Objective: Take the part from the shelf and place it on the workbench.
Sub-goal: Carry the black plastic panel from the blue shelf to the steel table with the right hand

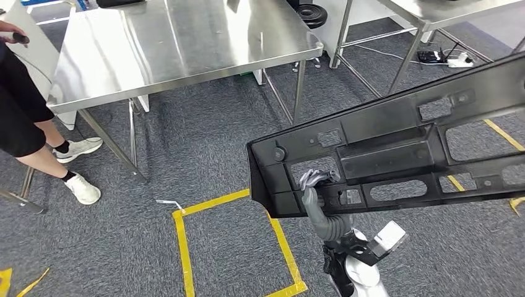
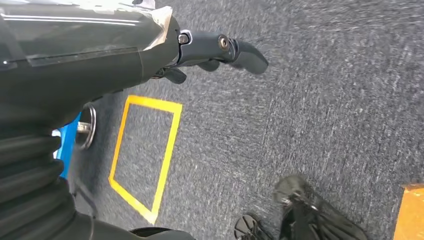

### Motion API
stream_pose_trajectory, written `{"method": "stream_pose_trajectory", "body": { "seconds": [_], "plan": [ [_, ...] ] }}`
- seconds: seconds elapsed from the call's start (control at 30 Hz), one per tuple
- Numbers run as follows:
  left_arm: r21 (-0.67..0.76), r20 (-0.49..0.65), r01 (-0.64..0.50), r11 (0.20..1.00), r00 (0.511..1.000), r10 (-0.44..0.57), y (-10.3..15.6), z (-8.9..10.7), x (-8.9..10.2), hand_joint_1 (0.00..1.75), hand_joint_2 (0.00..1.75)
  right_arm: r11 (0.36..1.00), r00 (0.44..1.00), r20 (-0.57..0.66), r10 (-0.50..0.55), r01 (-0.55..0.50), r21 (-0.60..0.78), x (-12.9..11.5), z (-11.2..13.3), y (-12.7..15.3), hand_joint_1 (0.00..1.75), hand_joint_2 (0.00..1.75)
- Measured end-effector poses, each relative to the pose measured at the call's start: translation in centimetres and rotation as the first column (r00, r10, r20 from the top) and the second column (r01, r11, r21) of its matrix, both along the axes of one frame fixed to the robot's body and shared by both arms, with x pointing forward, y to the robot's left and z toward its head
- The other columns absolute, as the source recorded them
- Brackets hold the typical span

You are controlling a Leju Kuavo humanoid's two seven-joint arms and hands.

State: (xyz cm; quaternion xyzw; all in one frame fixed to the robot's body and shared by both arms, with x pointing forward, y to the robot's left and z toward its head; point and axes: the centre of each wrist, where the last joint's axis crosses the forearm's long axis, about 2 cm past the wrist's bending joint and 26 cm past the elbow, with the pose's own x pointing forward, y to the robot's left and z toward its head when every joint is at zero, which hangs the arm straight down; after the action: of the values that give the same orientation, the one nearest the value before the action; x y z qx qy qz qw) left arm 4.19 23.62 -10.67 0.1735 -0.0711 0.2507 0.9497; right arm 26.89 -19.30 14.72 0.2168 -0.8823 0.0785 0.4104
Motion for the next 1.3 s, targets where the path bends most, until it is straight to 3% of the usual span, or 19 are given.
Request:
{"method": "stream_pose_trajectory", "body": {
  "seconds": [1.3],
  "plan": [
    [-0.002,0.019,0.006,1.000,1.000,-0.006,0.3,0.0,0.2,0.00,1.75,0.999,0.999,0.007,-0.042,0.042,-0.002,-0.4,0.2,-1.0,1.75,1.75]
  ]
}}
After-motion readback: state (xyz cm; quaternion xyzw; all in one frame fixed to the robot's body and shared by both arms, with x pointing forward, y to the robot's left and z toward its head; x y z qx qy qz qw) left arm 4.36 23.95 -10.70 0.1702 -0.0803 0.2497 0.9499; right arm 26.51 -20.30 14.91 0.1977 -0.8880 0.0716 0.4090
